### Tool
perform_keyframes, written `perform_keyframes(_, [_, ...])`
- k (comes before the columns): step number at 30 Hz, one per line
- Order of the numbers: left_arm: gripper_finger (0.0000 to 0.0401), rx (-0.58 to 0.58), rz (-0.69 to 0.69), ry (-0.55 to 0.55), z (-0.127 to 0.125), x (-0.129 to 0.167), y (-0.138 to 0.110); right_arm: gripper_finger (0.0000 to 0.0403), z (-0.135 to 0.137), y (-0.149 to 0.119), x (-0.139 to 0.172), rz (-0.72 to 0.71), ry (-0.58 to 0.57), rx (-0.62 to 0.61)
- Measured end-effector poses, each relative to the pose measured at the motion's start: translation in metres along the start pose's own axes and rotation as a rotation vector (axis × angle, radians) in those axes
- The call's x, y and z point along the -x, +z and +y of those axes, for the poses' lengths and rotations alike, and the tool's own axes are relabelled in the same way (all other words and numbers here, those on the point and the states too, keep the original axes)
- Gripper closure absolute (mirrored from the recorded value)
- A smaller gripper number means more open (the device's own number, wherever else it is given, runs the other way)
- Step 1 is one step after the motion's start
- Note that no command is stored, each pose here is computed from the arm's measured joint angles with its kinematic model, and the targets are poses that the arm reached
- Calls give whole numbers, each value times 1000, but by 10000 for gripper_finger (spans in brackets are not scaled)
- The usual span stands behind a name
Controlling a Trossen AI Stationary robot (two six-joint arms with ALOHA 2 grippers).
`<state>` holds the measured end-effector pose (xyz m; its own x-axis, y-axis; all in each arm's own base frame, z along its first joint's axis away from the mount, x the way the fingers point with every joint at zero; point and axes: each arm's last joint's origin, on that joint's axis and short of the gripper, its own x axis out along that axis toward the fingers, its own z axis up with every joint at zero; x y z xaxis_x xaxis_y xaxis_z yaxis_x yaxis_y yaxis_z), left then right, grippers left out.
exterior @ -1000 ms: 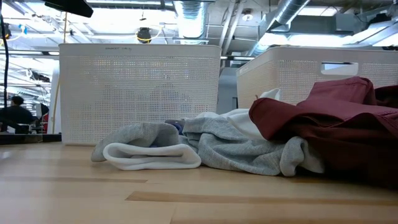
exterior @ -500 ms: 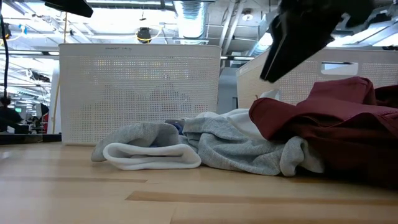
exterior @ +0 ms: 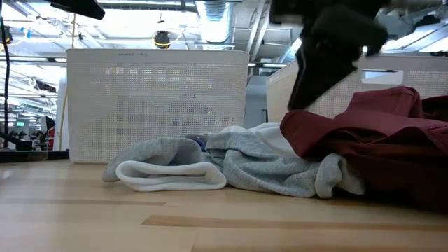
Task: Sort clothes
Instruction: Put the white garment into the right white laundry organizer
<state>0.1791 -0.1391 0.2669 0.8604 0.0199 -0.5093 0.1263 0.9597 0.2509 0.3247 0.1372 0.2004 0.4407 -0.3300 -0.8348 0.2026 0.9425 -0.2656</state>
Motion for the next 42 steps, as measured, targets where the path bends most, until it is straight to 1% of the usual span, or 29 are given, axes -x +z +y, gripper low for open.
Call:
perform_keyframes(4, [218, 0, -10, -2, 0, 0, 1, 195, 5, -4, -19, 53, -22, 15])
perform_keyframes(7, [218, -1, -14, -2, 0, 0, 2, 217, 6, -6, -23, 63, -33, 6])
perform_keyframes(10, [218, -8, -21, -3, 0, 0, 2, 260, 6, -5, -23, 58, -35, 3])
perform_keyframes(12, [218, -15, -25, -2, -1, -1, 3, 299, 7, -5, -23, 56, -34, 3])
perform_keyframes(15, [218, -47, -15, 7, -3, -8, 2, 369, 7, -5, -22, 54, -34, 16])
perform_keyframes(16, [218, -57, -11, 13, -4, -12, 2, 385, 7, -5, -22, 53, -34, 23])
perform_keyframes(17, [218, -71, -5, 21, -4, -17, 2, 390, 8, -5, -21, 51, -33, 28])
perform_keyframes(19, [218, -103, 8, 40, -6, -28, 1, 390, 9, -2, -18, 37, -36, 30])
perform_keyframes(22, [218, -154, 8, 72, -6, -48, 2, 396, 13, 10, -7, -10, -15, 54])
perform_keyframes(25, [218, -187, -35, 122, -1, -62, 8, 399, 19, 24, 11, -70, -2, 90])
perform_keyframes(29, [216, -181, -125, 180, 13, -68, 20, 401, 23, 42, 39, -136, -3, 137])
perform_keyframes(31, [212, -178, -173, 163, 18, -70, 26, 401, 24, 50, 53, -169, -14, 149])
perform_keyframes(34, [197, -167, -244, 79, 24, -73, 32, 402, 24, 58, 72, -212, -33, 174])
perform_keyframes(37, [179, -143, -275, 5, 30, -76, 34, 402, 25, 65, 87, -249, -35, 197])
perform_keyframes(42, [160, -95, -332, -49, 38, -78, 38, 402, 24, 75, 104, -309, -52, 227])
